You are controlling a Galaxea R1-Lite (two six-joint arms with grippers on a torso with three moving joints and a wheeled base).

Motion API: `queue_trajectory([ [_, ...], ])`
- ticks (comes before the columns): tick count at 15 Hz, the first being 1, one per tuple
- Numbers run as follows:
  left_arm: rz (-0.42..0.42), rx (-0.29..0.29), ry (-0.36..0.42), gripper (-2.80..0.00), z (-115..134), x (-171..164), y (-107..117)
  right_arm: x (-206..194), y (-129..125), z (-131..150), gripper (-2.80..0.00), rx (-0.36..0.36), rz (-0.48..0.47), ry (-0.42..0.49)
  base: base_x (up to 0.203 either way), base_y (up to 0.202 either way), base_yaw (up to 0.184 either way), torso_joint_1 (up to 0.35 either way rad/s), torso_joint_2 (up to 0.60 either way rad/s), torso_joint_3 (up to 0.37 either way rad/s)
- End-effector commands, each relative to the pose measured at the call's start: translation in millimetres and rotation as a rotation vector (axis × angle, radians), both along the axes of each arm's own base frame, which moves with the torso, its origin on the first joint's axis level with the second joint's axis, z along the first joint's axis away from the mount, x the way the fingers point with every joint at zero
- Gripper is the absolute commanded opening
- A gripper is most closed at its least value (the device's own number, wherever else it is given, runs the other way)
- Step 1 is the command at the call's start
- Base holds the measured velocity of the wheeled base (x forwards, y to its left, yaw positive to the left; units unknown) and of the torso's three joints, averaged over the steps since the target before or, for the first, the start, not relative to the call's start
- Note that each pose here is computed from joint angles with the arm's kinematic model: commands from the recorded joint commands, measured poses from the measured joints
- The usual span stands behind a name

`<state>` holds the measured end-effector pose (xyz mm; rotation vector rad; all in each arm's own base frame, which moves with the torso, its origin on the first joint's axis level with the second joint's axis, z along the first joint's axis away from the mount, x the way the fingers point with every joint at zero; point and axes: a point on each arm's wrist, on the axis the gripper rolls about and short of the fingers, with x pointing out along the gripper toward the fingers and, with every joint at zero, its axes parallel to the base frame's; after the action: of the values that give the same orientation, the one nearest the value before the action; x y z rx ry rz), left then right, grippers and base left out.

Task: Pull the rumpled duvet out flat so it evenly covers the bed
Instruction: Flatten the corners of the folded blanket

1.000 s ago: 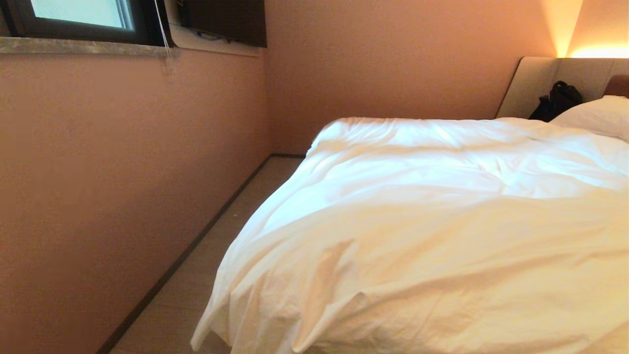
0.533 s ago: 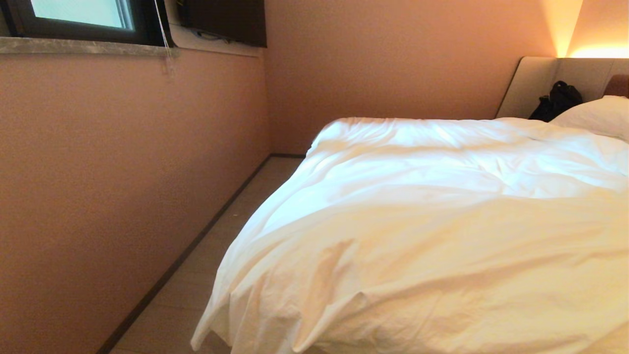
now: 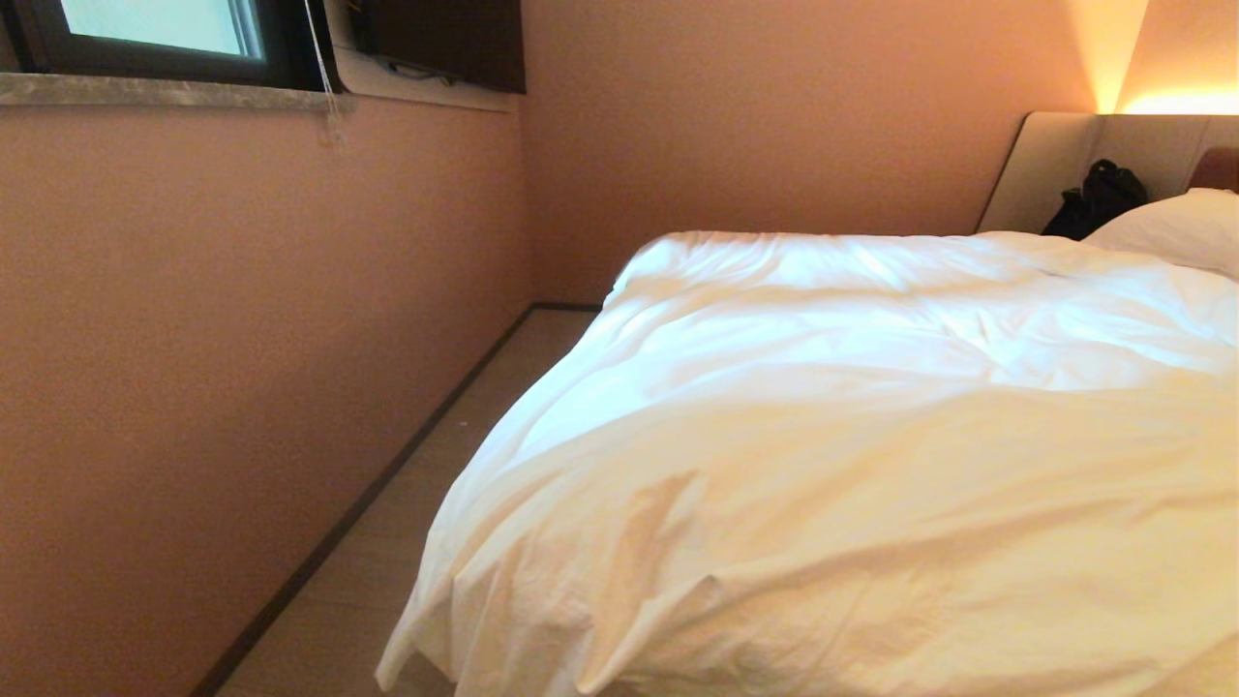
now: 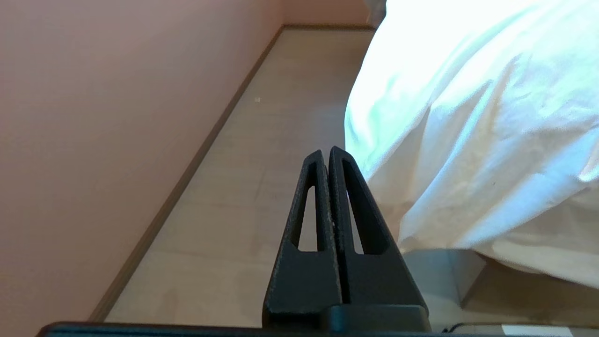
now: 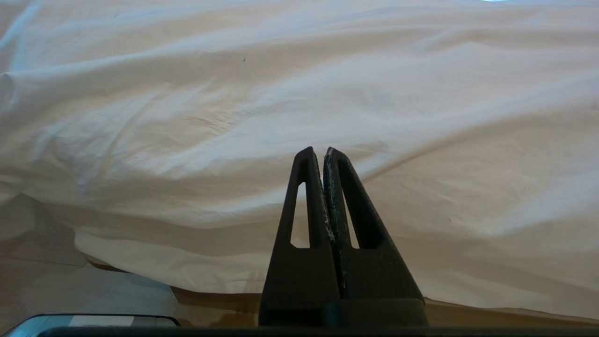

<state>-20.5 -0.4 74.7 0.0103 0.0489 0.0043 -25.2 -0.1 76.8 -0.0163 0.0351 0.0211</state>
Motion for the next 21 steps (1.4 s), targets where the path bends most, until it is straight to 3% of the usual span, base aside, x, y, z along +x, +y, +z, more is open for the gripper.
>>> queue_trajectory([
  [1, -0.001, 0.001, -0.031, -2.8, -0.6, -2.3, 0.0, 0.1, 0.0, 0.0, -2.8, -0.001, 0.001, 0.001, 0.0, 0.0, 0.0, 0.0, 0.0, 0.0],
  [21, -0.002, 0.007, -0.03, -2.8, -0.6, -2.3, -0.1, 0.1, 0.0, 0.0, -2.8, -0.001, 0.001, 0.001, 0.0, 0.0, 0.0, 0.0, 0.0, 0.0],
])
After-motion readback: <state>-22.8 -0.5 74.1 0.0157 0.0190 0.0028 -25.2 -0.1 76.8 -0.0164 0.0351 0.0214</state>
